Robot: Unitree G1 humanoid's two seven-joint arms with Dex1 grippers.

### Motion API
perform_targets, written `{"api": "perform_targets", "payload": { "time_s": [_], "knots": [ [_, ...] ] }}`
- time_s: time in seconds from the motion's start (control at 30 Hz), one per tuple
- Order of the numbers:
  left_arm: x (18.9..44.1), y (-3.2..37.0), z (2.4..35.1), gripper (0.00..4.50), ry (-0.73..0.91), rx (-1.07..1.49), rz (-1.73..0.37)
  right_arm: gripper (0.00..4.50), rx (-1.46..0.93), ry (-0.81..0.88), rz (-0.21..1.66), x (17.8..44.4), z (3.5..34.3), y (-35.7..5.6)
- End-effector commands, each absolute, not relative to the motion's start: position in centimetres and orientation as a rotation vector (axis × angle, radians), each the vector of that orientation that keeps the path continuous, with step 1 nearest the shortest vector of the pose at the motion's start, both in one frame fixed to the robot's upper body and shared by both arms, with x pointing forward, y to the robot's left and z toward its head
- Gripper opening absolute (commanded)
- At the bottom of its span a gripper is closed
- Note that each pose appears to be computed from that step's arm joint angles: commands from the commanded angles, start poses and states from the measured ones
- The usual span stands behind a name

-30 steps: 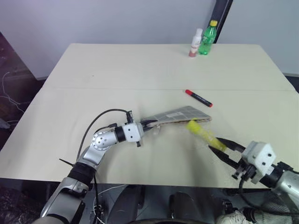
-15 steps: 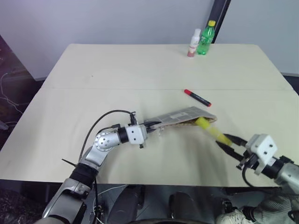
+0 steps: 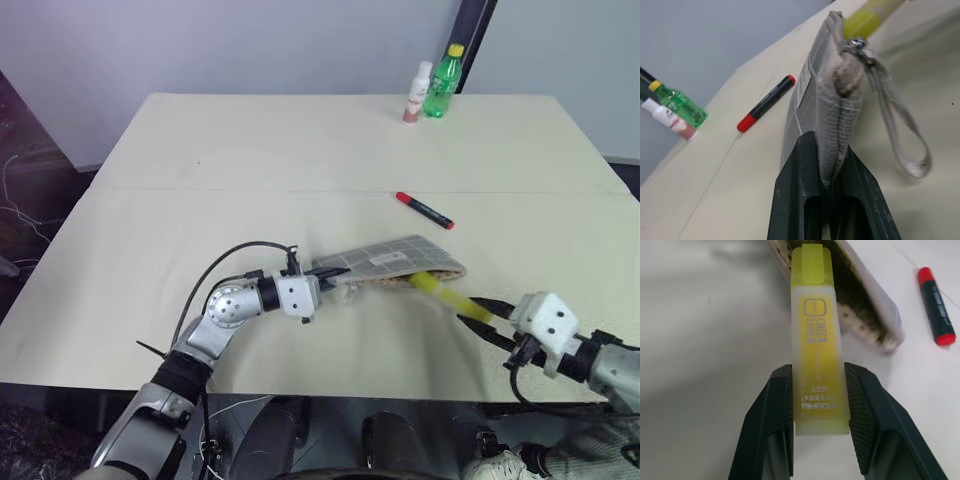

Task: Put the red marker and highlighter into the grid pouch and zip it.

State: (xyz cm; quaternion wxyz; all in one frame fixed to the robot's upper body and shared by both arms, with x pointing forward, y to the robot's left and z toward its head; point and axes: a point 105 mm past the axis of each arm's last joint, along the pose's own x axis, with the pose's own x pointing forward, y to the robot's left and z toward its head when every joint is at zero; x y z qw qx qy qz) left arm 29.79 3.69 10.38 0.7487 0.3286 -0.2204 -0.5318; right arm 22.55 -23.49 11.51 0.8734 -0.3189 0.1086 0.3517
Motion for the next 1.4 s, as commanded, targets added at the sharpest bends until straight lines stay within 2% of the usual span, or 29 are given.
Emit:
{"api": "perform_targets", "payload": {
  "time_s": [0.03,0.17,0.3,0.43,0.6,0.63,0.7,0.8,1.0,1.13,1.3,1.4],
  "knots": [
    [28.6,2.7,11.5,0.00,-0.571,0.750,-1.201,0.89,-0.798,0.194,0.814,23.2,12.5,-22.0],
    [28.9,2.9,11.3,0.00,-0.556,0.748,-1.190,0.89,-1.024,0.178,0.941,24.0,12.0,-20.0],
    [30.2,3.1,11.8,0.00,-0.525,0.677,-1.153,0.89,-1.067,0.052,0.996,26.0,12.9,-16.7],
    [30.2,2.6,12.6,0.00,-0.532,0.602,-1.166,0.89,-1.096,-0.054,1.059,26.9,12.8,-13.8],
    [29.8,3.1,12.2,0.00,-0.486,0.546,-1.182,0.89,-1.046,-0.118,1.060,26.9,13.8,-13.4],
    [29.8,3.4,12.1,0.00,-0.472,0.534,-1.179,1.94,-1.020,-0.125,1.054,26.8,14.2,-13.5],
    [30.0,3.8,11.9,0.00,-0.449,0.519,-1.167,2.88,-1.017,-0.135,1.042,26.4,14.6,-14.1],
    [30.1,4.3,11.9,0.00,-0.416,0.473,-1.152,4.42,-0.864,-0.157,1.022,25.2,16.3,-14.6],
    [30.0,5.0,11.7,0.00,-0.399,0.462,-1.120,4.47,-0.596,-0.132,0.983,22.7,19.5,-16.1],
    [30.2,6.0,11.9,0.00,-0.375,0.434,-1.082,4.47,-0.451,-0.176,0.858,23.5,22.3,-18.6],
    [30.8,7.5,12.5,0.00,-0.369,0.452,-1.038,4.47,-0.453,-0.070,0.483,29.3,20.2,-24.0],
    [31.3,8.4,13.1,0.00,-0.374,0.477,-1.002,4.47,-0.413,-0.041,0.401,32.1,18.7,-24.2]
  ]
}}
